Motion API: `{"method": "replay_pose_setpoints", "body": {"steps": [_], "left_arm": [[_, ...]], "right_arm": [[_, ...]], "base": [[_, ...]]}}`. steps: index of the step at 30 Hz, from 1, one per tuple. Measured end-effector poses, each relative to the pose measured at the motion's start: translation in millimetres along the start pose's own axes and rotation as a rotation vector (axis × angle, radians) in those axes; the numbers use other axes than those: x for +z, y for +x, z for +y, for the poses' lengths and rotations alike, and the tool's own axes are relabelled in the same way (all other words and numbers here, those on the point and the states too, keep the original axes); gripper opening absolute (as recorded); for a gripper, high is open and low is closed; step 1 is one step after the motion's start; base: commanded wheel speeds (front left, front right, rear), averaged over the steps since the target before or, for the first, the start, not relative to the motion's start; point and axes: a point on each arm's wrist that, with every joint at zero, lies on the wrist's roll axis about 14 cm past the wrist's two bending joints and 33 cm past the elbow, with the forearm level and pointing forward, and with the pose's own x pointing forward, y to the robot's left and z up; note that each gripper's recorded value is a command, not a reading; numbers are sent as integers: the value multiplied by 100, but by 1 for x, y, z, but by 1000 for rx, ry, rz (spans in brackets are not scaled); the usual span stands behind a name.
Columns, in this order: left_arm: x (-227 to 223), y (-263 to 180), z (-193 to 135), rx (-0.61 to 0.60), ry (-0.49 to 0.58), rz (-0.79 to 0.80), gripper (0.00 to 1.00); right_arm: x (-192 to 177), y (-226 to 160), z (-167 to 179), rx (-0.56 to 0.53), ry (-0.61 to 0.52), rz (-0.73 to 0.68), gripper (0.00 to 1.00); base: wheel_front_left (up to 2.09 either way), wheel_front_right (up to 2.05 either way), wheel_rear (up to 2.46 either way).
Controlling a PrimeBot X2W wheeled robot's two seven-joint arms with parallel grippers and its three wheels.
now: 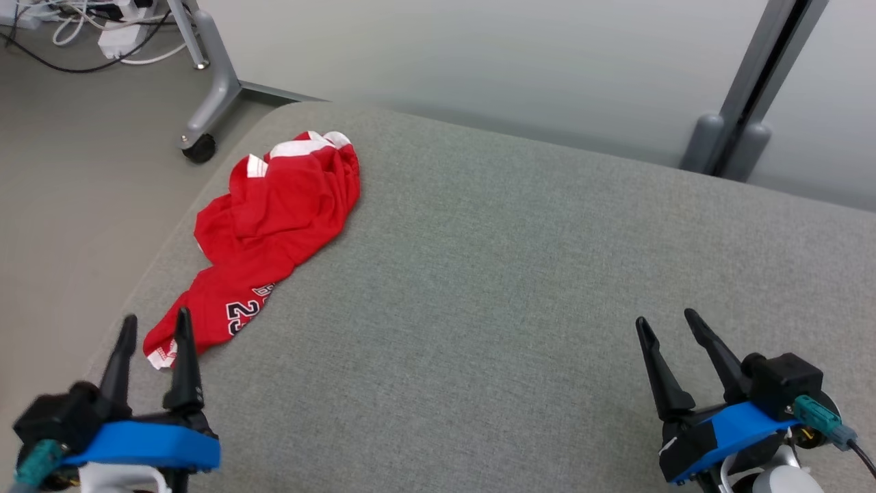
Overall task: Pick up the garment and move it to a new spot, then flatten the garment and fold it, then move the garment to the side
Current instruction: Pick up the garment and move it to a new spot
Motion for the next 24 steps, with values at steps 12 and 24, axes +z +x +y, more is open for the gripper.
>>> {"method": "replay_pose_setpoints", "body": {"steps": [12, 24], "left_arm": [[1, 123, 15, 15, 135, 265, 100], [-106, 193, 32, 150, 164, 670, 100]], "right_arm": [[-36, 12, -56, -96, 35, 66, 100], [-66, -4, -120, -223, 0, 136, 100]], "base": [[0, 0, 0], [0, 0, 0]]}}
